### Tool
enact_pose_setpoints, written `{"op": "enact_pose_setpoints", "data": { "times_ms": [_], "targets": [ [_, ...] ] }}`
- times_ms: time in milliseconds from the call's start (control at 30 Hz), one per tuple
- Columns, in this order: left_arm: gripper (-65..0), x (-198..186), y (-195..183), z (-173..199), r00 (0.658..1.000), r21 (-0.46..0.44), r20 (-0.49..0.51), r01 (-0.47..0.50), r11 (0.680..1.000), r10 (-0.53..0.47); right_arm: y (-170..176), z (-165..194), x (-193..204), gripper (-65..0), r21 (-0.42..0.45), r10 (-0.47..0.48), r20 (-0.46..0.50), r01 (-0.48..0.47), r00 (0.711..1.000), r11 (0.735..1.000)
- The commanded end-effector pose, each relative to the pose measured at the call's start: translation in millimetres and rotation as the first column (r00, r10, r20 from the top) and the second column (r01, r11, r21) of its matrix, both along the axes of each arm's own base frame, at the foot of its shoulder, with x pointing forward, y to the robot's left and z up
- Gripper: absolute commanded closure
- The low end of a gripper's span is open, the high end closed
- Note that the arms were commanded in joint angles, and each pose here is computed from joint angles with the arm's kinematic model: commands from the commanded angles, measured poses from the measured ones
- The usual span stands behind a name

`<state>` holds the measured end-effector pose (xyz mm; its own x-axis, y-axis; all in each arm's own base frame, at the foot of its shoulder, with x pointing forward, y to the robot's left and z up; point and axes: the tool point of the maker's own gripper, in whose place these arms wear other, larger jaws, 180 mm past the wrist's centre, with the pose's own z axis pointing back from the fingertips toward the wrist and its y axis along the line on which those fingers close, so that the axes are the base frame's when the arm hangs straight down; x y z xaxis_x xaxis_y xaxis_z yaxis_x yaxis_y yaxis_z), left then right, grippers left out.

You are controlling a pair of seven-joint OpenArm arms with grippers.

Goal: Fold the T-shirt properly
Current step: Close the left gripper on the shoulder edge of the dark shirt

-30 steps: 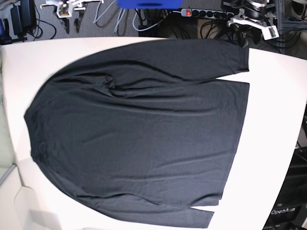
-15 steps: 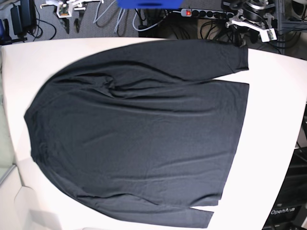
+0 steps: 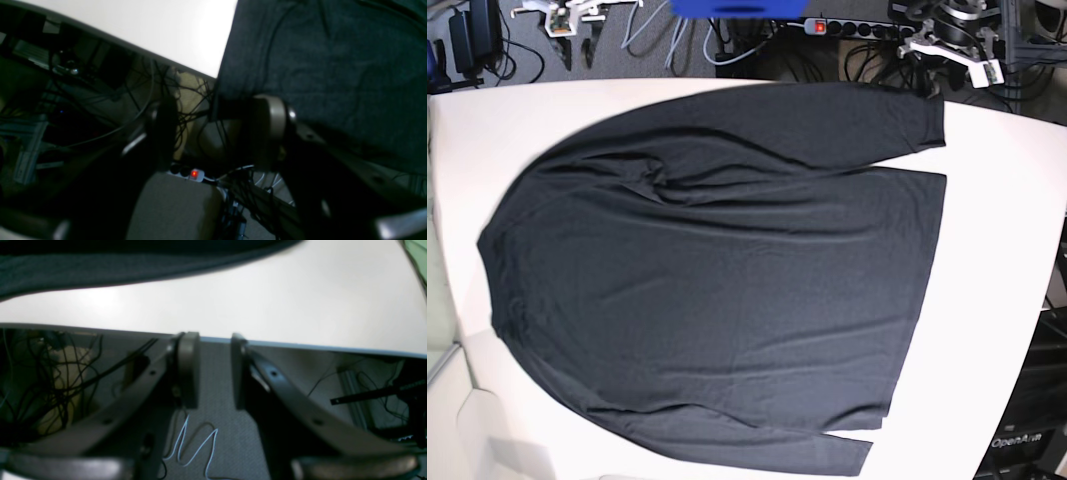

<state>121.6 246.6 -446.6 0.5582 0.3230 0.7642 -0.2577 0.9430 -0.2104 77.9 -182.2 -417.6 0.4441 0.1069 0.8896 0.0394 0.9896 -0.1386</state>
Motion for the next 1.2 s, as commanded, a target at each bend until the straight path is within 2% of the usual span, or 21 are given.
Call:
{"op": "enact_pose_setpoints", "data": {
  "times_ms": [0, 233, 333, 467, 1167],
  "targets": [
    [-33.8, 8, 1, 10, 0.999, 0.005, 0.042, 0.009, 1.000, -0.009, 0, 7, -1, -17.8, 0.000, 0.006, 0.023, -0.006, 1.000, 1.000],
    [-33.7, 7, -1, 10, 0.999, -0.001, 0.042, 0.015, 1.000, -0.015, 0, 6, -1, -17.8, 0.000, 0.006, 0.021, -0.006, 1.000, 1.000],
    [-33.7, 8, -13, 12, 0.997, -0.061, 0.068, 0.044, 0.997, -0.040, 0, 6, -1, -17.8, 0.000, 0.006, 0.021, -0.006, 1.000, 1.000],
    [-33.7, 11, -10, 17, 0.995, -0.107, 0.102, 0.018, 0.994, -0.007, 0, 6, -1, -17.8, 0.000, 0.006, 0.020, -0.006, 1.000, 1.000],
    [-33.6, 13, -10, 18, 0.994, -0.114, 0.113, 0.007, 0.993, 0.006, 0, 6, -1, -17.8, 0.000, 0.006, 0.020, -0.006, 1.000, 1.000]
  ]
}}
